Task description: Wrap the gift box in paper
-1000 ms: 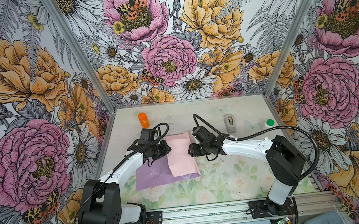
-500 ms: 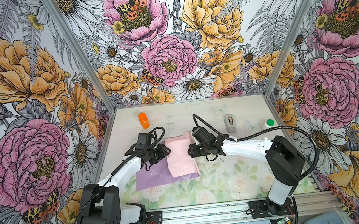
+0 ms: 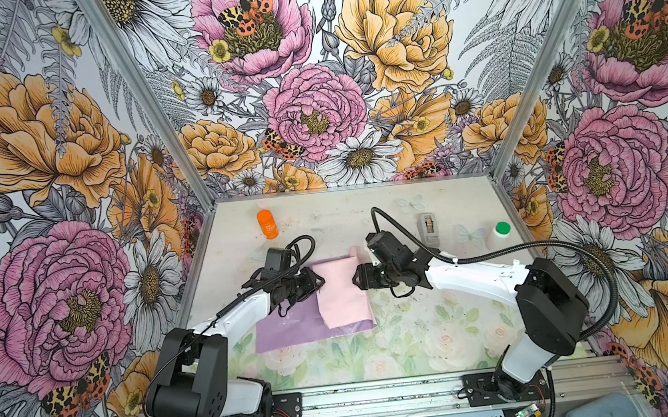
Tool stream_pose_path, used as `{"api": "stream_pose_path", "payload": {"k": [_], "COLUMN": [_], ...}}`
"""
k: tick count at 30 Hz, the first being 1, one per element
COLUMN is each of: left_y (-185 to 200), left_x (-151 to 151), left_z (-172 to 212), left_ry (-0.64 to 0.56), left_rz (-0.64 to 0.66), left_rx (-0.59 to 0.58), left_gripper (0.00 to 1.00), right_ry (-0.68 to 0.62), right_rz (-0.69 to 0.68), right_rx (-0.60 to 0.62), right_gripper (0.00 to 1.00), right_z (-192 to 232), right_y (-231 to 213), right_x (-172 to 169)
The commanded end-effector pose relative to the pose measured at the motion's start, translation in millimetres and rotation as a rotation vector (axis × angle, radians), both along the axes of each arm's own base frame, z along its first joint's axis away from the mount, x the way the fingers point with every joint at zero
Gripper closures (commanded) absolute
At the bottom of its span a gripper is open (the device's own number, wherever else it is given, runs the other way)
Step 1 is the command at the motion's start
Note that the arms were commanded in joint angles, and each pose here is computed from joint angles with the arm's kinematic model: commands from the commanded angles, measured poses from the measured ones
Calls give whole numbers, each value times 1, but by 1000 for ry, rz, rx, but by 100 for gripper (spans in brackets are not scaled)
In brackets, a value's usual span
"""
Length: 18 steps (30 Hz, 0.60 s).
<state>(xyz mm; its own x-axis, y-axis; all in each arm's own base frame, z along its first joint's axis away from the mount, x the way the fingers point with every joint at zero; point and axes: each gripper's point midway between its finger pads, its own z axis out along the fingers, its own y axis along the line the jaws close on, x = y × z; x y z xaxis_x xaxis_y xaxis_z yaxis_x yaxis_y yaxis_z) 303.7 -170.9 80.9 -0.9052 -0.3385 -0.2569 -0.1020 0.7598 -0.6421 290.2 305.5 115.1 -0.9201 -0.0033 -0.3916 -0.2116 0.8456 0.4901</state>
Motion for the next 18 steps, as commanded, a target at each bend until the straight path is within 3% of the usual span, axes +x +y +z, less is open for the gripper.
{"api": "stream_pose_path", "payload": {"k": [1, 5, 13, 18], "left_y": [-17, -37, -63, -47], "left_x": [3, 7, 10, 12], "left_z": [-6, -4, -2, 12], "left_ry": [0, -7, -14, -36], "left_rz": [-33, -66, -97, -53], "left_rx": [12, -8, -22, 3], "left_gripper": [70, 71, 71, 61], "right_ry": [42, 67, 125, 174], "right_rz": [-31, -38, -21, -49], "right_rx": [11, -65, -107, -212], "right_gripper": [29, 29, 30, 31], "right_z": [2, -7, -29, -53], "right_y": [-18, -35, -36, -51], "right_x": [-7, -9, -7, -12]}}
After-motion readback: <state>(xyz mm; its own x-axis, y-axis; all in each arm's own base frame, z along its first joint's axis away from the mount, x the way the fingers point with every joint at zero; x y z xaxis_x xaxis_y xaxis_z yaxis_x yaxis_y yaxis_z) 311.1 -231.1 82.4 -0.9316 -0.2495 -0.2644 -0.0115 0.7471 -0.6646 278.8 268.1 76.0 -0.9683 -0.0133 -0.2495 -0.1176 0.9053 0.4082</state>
